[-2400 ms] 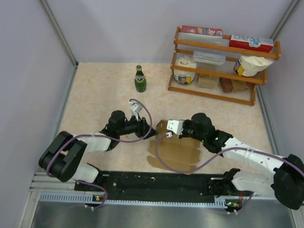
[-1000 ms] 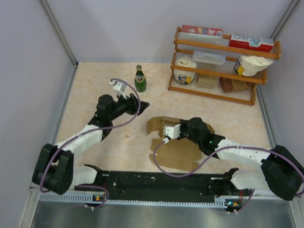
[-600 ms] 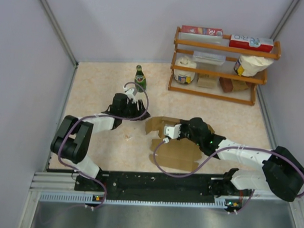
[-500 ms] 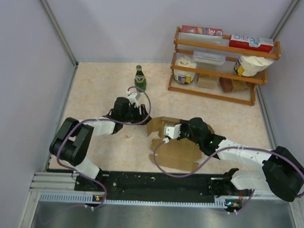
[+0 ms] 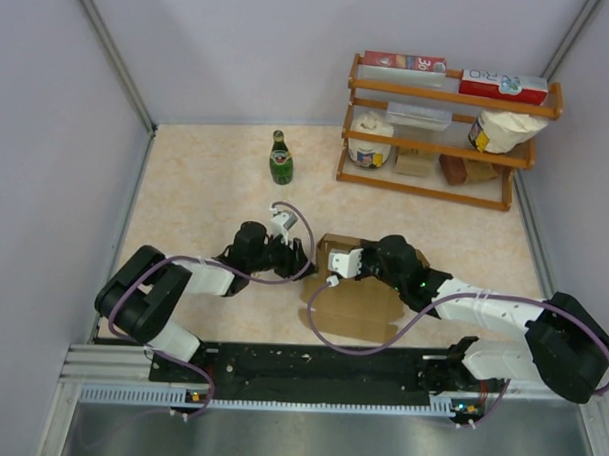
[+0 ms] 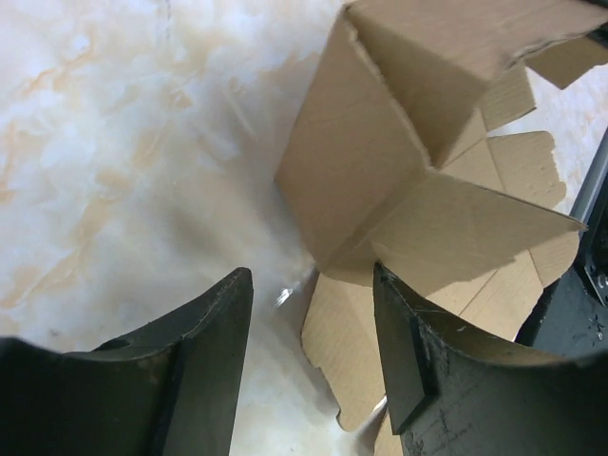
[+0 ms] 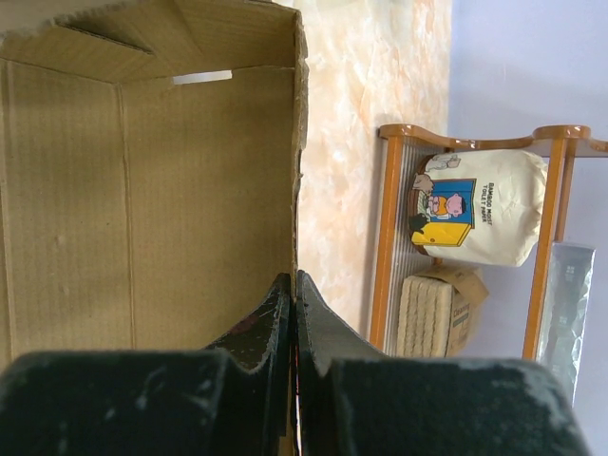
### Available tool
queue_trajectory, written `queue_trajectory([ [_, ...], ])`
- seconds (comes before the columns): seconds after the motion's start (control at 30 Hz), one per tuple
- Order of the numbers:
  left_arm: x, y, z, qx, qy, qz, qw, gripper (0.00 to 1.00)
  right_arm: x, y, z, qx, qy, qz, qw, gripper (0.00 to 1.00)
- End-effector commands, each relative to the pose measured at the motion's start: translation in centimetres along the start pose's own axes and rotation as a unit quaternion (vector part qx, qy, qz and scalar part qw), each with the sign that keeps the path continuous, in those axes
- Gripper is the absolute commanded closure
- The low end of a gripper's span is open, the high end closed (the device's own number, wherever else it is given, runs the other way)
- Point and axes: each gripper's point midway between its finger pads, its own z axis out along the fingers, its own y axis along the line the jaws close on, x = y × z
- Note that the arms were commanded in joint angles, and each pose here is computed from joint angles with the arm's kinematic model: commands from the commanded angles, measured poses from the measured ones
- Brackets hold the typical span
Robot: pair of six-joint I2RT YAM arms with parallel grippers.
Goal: Fold the paper box
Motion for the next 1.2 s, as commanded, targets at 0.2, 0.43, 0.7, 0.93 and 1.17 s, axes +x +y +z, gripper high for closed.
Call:
queue_trajectory([
  [0.2,-4.3,-2.7,0.0,0.053,-0.086,0.082,0.991,0.41,-1.3,-0.6,0.1,0.009,-0.021,0.003,1.000,1.00],
  [0.43,-4.5,-3.3,0.9,0.073,-0.086,0.093,0.989,0.40,-1.2,-0.1,0.3,0.007,-0.017,-0.003,1.000,1.00],
  [0.7,-4.0,-3.5,1.0,0.065,-0.093,0.100,0.988,0.38,-1.5,-0.3,-0.1,0.043,-0.014,-0.023,0.999,1.00],
  [0.93,-4.0,-2.7,1.0,0.032,-0.110,0.109,0.987,0.37,-1.2,-0.7,-0.7,0.084,-0.005,-0.044,0.995,1.00],
  [1.17,-3.6,-2.1,0.6,0.008,-0.123,0.114,0.986,0.35,-1.4,-0.8,-1.0,0.105,-0.006,-0.062,0.993,1.00],
])
